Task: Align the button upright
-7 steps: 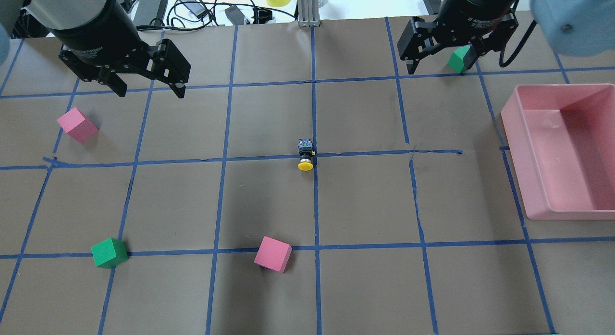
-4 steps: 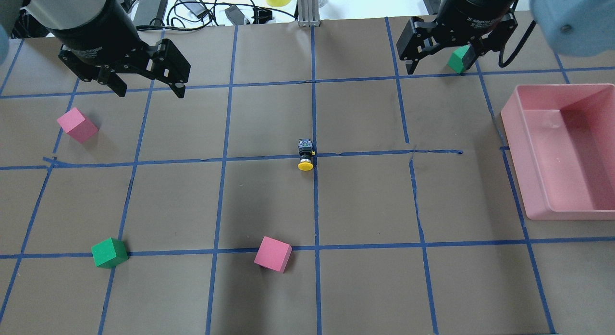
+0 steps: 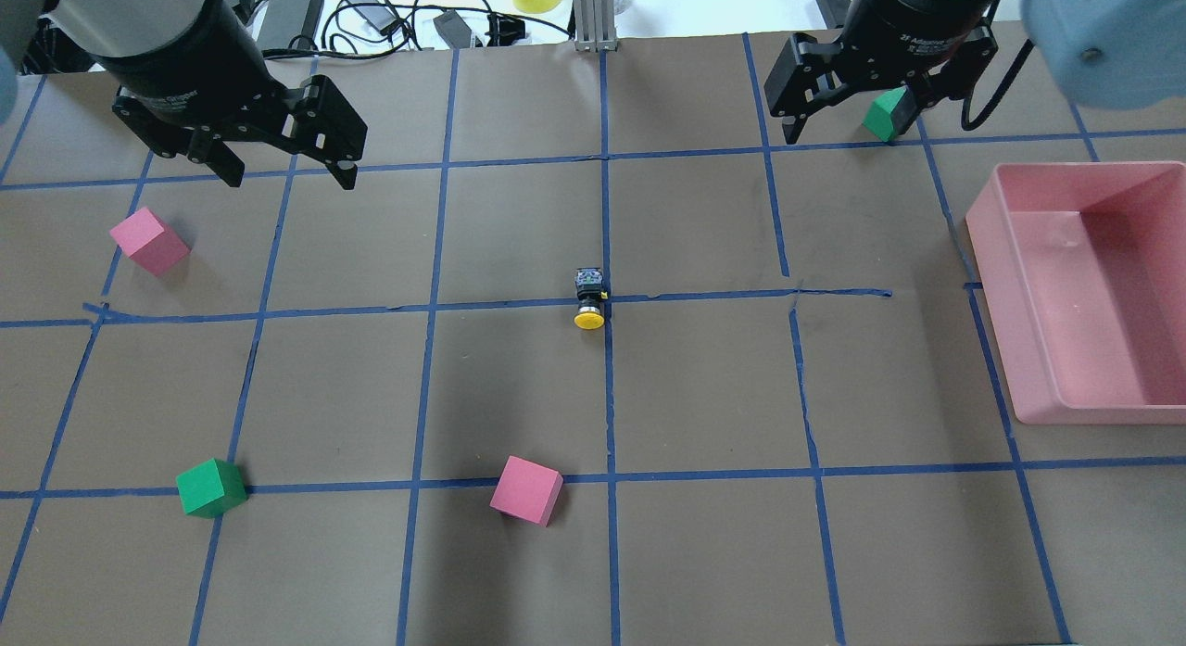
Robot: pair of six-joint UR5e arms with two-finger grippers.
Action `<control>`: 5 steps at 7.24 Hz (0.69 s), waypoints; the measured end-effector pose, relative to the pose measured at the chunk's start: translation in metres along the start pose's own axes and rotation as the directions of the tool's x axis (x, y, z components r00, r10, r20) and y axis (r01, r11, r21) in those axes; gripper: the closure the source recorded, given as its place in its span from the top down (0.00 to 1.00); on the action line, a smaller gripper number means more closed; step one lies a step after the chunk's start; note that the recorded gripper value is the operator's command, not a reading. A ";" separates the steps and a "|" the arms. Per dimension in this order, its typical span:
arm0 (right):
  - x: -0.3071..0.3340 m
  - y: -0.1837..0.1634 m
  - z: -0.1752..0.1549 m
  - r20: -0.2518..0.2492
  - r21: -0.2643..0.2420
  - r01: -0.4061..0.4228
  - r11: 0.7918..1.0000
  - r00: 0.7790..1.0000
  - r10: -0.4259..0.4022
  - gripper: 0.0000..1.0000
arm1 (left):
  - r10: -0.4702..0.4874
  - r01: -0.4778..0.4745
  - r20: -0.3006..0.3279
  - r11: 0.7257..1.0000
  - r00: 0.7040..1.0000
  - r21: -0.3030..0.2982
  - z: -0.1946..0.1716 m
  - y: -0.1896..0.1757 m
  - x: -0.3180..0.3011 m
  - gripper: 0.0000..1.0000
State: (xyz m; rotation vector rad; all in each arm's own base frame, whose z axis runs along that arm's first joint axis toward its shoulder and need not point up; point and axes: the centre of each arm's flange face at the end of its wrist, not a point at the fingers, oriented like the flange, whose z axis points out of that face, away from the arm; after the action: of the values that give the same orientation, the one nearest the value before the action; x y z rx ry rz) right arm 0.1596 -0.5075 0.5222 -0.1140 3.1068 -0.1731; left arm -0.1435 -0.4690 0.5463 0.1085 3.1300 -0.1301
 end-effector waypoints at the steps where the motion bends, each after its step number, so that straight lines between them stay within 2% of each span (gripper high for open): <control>1: 0.000 0.000 0.000 0.001 0.000 0.001 1.000 1.000 -0.001 1.00 | 0.000 0.000 -0.001 1.000 1.000 -0.002 0.001 -0.001 0.000 1.00; 5: -0.001 0.000 0.000 0.001 0.000 0.002 1.000 1.000 -0.002 1.00 | 0.010 -0.010 -0.007 1.000 1.000 0.009 0.007 -0.014 0.001 1.00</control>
State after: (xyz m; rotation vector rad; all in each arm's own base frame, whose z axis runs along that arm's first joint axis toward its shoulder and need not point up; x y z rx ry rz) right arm 0.1606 -0.5072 0.5221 -0.1178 3.1056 -0.1727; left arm -0.1459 -0.4831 0.5402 0.1252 3.1353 -0.1448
